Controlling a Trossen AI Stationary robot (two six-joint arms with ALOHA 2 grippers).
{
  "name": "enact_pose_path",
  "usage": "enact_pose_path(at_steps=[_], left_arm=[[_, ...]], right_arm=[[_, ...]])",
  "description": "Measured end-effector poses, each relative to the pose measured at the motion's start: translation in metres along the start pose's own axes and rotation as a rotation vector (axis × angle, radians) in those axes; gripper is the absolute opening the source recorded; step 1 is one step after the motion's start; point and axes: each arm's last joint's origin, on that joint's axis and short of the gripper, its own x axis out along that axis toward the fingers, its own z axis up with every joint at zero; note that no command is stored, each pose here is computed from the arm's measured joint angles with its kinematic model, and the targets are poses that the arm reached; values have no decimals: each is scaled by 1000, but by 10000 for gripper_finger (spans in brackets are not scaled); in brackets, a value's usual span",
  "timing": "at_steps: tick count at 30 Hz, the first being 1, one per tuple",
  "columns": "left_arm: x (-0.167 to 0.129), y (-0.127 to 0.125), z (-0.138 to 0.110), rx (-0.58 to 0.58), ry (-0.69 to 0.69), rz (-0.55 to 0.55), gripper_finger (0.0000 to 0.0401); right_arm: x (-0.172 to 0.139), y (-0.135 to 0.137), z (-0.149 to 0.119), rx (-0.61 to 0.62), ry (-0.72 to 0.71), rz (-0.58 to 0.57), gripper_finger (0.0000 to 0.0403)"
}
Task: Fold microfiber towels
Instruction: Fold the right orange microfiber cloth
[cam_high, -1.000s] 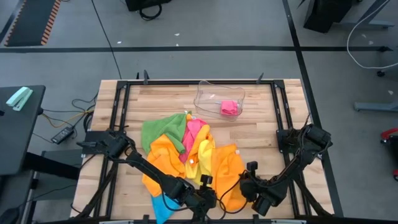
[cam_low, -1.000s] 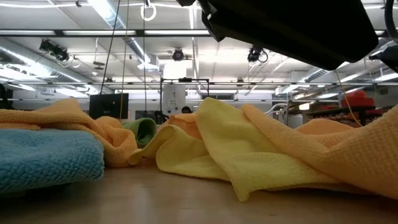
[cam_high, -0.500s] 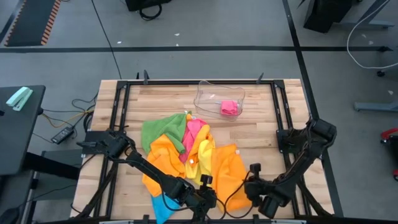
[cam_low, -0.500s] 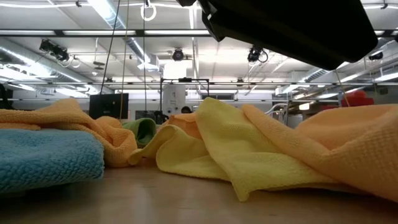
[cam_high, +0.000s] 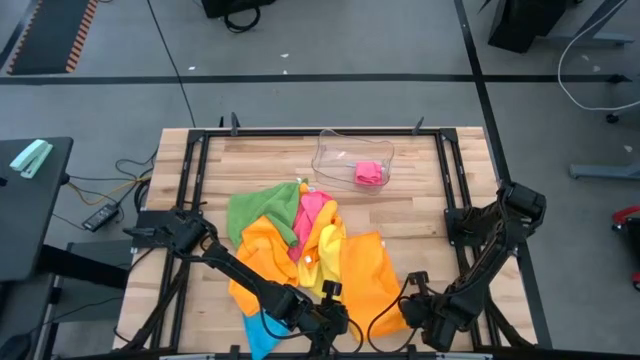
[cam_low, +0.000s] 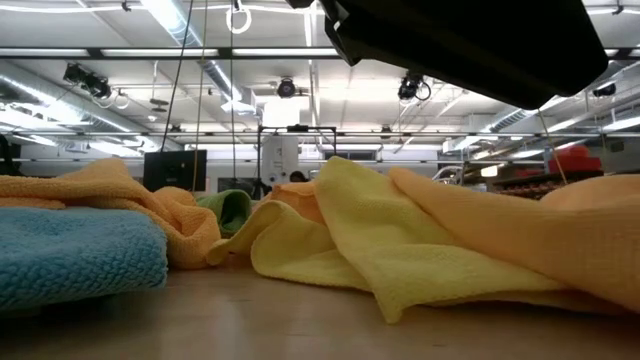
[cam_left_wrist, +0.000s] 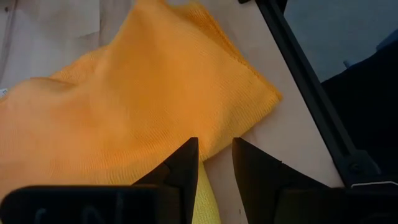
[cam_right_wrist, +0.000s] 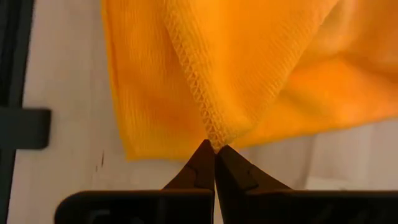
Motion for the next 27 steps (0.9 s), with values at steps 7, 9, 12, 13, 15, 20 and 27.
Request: enact_pose_path(at_steps=[7,9,12,13,15,20,27], left_arm=[[0,0,0,0,0,0,107],[0,0,0,0,0,0,107],[0,0,0,0,0,0,107],[0,0,0,0,0,0,107],[0,0,0,0,0,0,107],[0,0,0,0,0,0,107],[0,0,0,0,0,0,107]], right_arm=[[-6,-4,-6,30,69,-12,6],[-13,-7,-7,37,60,-24,6],[-20,-10,-6,49,44,-17,6],[-23,-11,-6,54,38,-10,6],[-26,-12,-5,68,30,-2,6],[-30,-12,-6,103,56,37,6],[-33,-1,-5,107,39,143,6]])
